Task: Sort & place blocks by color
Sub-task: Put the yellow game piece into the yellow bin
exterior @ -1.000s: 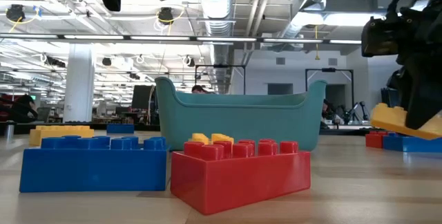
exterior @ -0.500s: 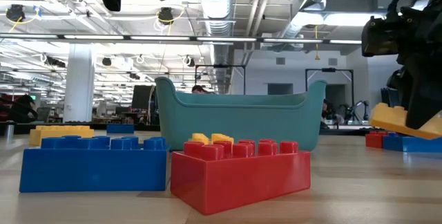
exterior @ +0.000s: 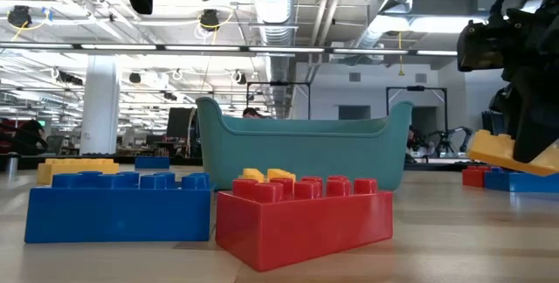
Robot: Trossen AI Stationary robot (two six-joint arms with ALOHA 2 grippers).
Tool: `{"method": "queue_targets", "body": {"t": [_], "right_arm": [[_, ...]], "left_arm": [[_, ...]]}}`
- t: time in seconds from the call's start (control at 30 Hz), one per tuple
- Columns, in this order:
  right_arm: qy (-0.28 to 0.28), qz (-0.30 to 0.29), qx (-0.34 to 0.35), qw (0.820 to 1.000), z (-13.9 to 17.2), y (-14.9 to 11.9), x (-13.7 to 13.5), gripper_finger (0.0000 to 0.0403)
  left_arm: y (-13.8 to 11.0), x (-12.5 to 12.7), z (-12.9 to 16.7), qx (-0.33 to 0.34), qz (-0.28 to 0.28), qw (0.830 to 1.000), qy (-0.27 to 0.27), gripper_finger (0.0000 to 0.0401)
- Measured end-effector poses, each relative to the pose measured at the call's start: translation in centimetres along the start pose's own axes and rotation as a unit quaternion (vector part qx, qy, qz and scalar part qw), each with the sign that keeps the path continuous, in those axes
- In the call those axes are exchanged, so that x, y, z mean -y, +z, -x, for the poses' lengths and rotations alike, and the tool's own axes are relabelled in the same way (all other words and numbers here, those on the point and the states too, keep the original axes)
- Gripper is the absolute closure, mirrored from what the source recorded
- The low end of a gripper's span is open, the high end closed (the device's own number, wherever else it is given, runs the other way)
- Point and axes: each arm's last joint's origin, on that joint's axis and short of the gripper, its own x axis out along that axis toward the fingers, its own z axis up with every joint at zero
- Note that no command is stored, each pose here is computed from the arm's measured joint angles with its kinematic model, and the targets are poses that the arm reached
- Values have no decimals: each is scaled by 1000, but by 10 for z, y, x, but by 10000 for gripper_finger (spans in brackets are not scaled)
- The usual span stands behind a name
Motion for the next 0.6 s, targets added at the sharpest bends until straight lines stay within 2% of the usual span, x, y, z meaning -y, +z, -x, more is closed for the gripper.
{"method": "queue_targets", "body": {"t": [0.6], "right_arm": [[12,6,11,1000,0,3,-2,250]], "left_arm": [[0,-5,-3,0,1,1000,12,255]]}}
